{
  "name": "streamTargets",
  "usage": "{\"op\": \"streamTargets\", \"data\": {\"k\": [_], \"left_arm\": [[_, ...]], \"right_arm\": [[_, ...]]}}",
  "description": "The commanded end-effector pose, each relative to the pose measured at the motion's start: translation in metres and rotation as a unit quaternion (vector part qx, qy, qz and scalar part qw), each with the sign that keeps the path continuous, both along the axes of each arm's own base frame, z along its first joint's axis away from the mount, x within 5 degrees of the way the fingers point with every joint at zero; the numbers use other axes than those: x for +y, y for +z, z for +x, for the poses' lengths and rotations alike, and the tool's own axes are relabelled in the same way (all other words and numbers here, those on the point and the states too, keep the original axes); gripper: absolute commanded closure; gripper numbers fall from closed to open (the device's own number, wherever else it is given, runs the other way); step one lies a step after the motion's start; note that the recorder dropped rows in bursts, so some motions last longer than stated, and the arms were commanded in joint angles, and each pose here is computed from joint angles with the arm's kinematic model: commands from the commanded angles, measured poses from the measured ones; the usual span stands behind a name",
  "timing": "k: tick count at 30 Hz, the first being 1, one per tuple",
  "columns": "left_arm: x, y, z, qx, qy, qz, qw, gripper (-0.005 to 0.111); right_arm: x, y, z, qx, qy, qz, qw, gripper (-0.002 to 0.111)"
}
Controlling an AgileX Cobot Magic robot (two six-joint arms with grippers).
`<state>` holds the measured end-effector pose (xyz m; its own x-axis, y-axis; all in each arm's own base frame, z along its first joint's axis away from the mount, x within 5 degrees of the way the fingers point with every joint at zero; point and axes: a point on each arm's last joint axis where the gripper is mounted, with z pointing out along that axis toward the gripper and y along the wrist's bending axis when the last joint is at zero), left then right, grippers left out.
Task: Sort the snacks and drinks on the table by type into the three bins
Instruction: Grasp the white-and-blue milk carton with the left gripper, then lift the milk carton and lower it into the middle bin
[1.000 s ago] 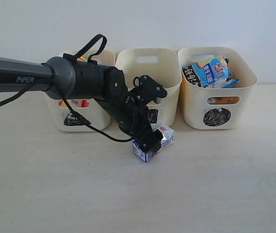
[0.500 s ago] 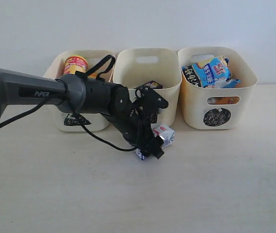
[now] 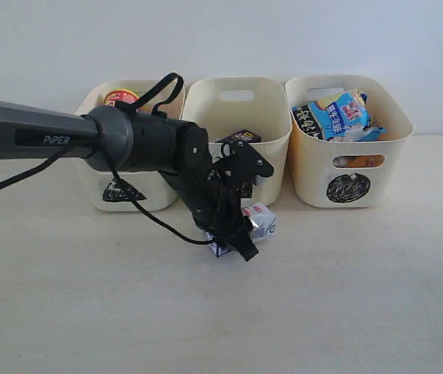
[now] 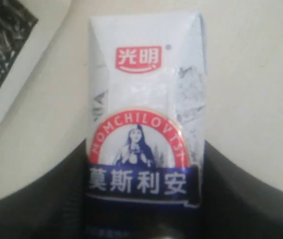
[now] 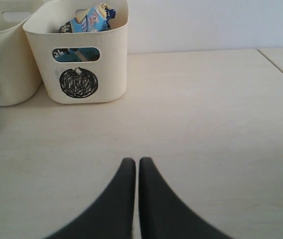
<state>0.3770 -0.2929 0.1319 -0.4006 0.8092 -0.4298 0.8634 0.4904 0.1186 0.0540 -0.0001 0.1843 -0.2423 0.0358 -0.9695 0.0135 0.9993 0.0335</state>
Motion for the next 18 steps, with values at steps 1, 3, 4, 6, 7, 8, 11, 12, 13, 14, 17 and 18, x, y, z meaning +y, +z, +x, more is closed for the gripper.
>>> {"op": "streamTargets", "data": {"k": [1,3,4,6,7,8,11,12,13,14,17,18], "left_arm": [[-0.011,0.055,-0.015,-0.036,-0.021,-0.032,0.999,0.103],[-0.011,0.077,-0.022,-0.044,-0.024,-0.044,0.998,0.103],[-0.009,0.090,-0.025,-0.053,-0.024,-0.051,0.997,0.103],[-0.006,0.112,-0.028,-0.075,-0.024,-0.069,0.994,0.103],[-0.004,0.124,-0.028,-0.093,-0.022,-0.081,0.992,0.103],[-0.001,0.136,-0.027,-0.114,-0.018,-0.095,0.989,0.103],[0.006,0.162,-0.020,-0.170,0.002,-0.138,0.976,0.103],[0.007,0.168,-0.017,-0.179,0.006,-0.144,0.973,0.103],[0.009,0.173,-0.013,-0.188,0.010,-0.148,0.971,0.103],[0.009,0.177,-0.009,-0.193,0.012,-0.151,0.969,0.103],[0.012,0.183,0.004,-0.204,0.023,-0.157,0.966,0.103],[0.012,0.183,0.008,-0.204,0.030,-0.161,0.965,0.103]], "right_arm": [[-0.001,0.000,0.000,-0.005,-0.005,0.000,1.000,0.108],[-0.001,0.000,0.000,-0.005,-0.005,0.000,1.000,0.108],[-0.001,0.000,0.000,-0.005,-0.005,0.000,1.000,0.108],[-0.001,0.000,0.000,-0.005,-0.005,0.000,1.000,0.108],[-0.001,0.000,0.000,-0.005,-0.005,0.000,1.000,0.108],[-0.001,0.000,0.000,-0.005,-0.005,0.000,1.000,0.108],[-0.001,0.000,0.000,-0.005,-0.005,0.000,1.000,0.108],[-0.001,0.000,0.000,-0.005,-0.005,0.000,1.000,0.108],[-0.001,0.000,0.000,-0.005,-0.005,0.000,1.000,0.108],[-0.001,0.000,0.000,-0.005,-0.005,0.000,1.000,0.108],[-0.001,0.000,0.000,-0.005,-0.005,0.000,1.000,0.108],[-0.001,0.000,0.000,-0.005,-0.005,0.000,1.000,0.108]]}}
